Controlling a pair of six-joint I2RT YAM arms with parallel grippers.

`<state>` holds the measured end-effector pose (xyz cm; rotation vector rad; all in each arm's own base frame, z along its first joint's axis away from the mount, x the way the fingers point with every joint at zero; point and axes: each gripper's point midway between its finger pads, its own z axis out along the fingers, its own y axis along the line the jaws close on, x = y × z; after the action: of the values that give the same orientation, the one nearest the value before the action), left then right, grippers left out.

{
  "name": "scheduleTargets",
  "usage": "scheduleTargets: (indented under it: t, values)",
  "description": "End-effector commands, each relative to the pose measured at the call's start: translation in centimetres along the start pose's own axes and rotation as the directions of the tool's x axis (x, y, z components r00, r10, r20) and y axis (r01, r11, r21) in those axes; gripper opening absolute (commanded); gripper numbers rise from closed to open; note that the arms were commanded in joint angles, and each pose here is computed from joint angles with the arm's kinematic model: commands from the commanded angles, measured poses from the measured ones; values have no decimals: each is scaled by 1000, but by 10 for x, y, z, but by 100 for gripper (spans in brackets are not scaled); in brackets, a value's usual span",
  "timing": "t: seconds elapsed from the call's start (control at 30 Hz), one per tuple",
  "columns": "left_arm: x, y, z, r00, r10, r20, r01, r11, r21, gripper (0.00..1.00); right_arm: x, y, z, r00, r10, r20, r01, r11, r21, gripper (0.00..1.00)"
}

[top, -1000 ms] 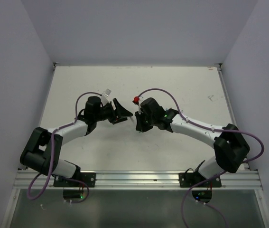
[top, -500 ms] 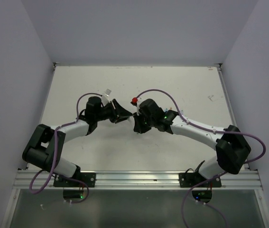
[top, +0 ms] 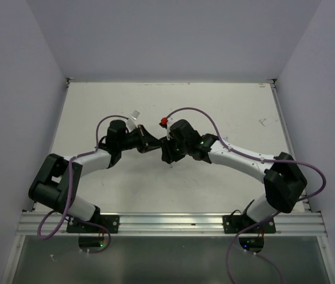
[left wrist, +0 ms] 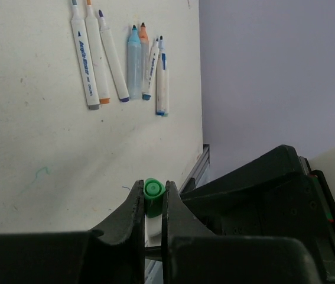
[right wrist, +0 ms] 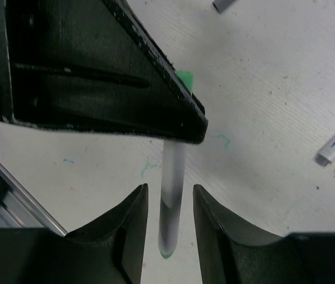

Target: Open the pen caps

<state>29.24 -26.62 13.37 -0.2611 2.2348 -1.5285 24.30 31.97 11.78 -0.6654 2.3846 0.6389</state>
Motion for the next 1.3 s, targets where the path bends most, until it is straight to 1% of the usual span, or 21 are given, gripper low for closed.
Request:
scheduleTargets:
  t: [0.0, 0.1, 0.13, 0.23, 0.3, 0.33, 0.37, 0.43, 0.5, 0.57, 0.67, 0.7, 0.73, 0.8, 0.83, 0.87, 0.93, 0.97, 1.07, 1.1, 1.27]
  values:
    - [3, -14, -3, 999, 49, -19, -48, 996, 69, 0, -20, 12, 10, 999, -27, 24, 28, 999, -39, 40]
    - [3, -21, -6, 997, 69, -18, -68, 994, 84, 0, -18, 16, 21, 1000, -28, -1, 27, 998, -58, 24]
    - [2, -22, -6, 997, 73, -17, -71, 994, 82, 0, -20, 16, 23, 999, -32, 0, 32, 998, -57, 0]
    - [-3, -3, -4, 997, 72, -33, -74, 996, -54, 0, -15, 5, 29, 998, -54, -28, 54, 998, 8, 0]
    - [-14, 4, -4, 997, 78, 9, -76, 988, -134, 0, -14, -26, 23, 992, -129, -9, 127, 955, 269, 0]
    - [-17, 7, -6, 998, 64, 29, -58, 986, -158, 0, -16, -28, 17, 977, -215, -13, 203, 900, 385, 0]
    - [-22, 7, -8, 997, 56, 59, -45, 984, -173, 0, -29, -57, -4, 961, -278, 3, 219, 763, 608, 0]
    - [-31, 5, -10, 997, 23, 77, -10, 985, -170, 0, -35, -71, -31, 924, -382, -32, 259, 560, 787, 0]
    - [-36, 8, -8, 998, -4, 62, 14, 986, -163, 0, -33, -73, -35, 910, -413, -34, 268, 523, 809, 0]
    - [-41, 4, -7, 999, -5, 54, 13, 989, -148, 0, -31, -69, -35, 902, -430, -29, 290, 556, 779, 0]
    - [-51, 6, -12, 996, 6, 84, 6, 989, -145, 0, -25, -53, -18, 933, -358, 42, 264, 757, 598, 0]
    - [-51, 10, -14, 996, 21, 84, -7, 987, -160, 0, -14, -43, -9, 953, -299, 53, 237, 841, 486, 0]
    - [-54, 17, -17, 994, 32, 103, -11, 981, -195, 0, -25, -52, -18, 965, -237, 114, 161, 875, 456, 0]
    - [-59, 27, -27, 989, 63, 133, -27, 966, -257, 0, -19, -59, -23, 979, -149, 136, 87, 921, 379, 0]
    - [-55, 40, -33, 989, 85, 124, -42, 949, -312, 0, -23, -81, -31, 984, -79, 162, 9, 920, 392, 0]
    - [-66, 47, -43, 977, 120, 177, -48, 930, -365, 0, -30, -87, -45, 978, -50, 201, -30, 925, 378, 0]
    - [-57, 75, -59, 978, 120, 170, -29, 887, -461, 0, -28, -118, -58, 975, 18, 222, -107, 911, 398, 0]
    - [-63, 81, -71, 970, 124, 210, -8, 876, -482, 0, -26, -126, -67, 974, 30, 224, -122, 903, 411, 0]
    - [-64, 104, -97, 951, 100, 293, 64, 862, -503, 0, -13, -173, -86, 973, 108, 206, -204, 823, 531, 0]
    - [-60, 114, -103, 947, 89, 310, 90, 850, -519, 0, 4, -195, -93, 971, 176, 165, -240, 772, 589, 0]
    - [-59, 131, -114, 931, 94, 353, 134, 812, -568, 4, 34, -226, -106, 938, 291, 188, -342, 695, 633, 0]
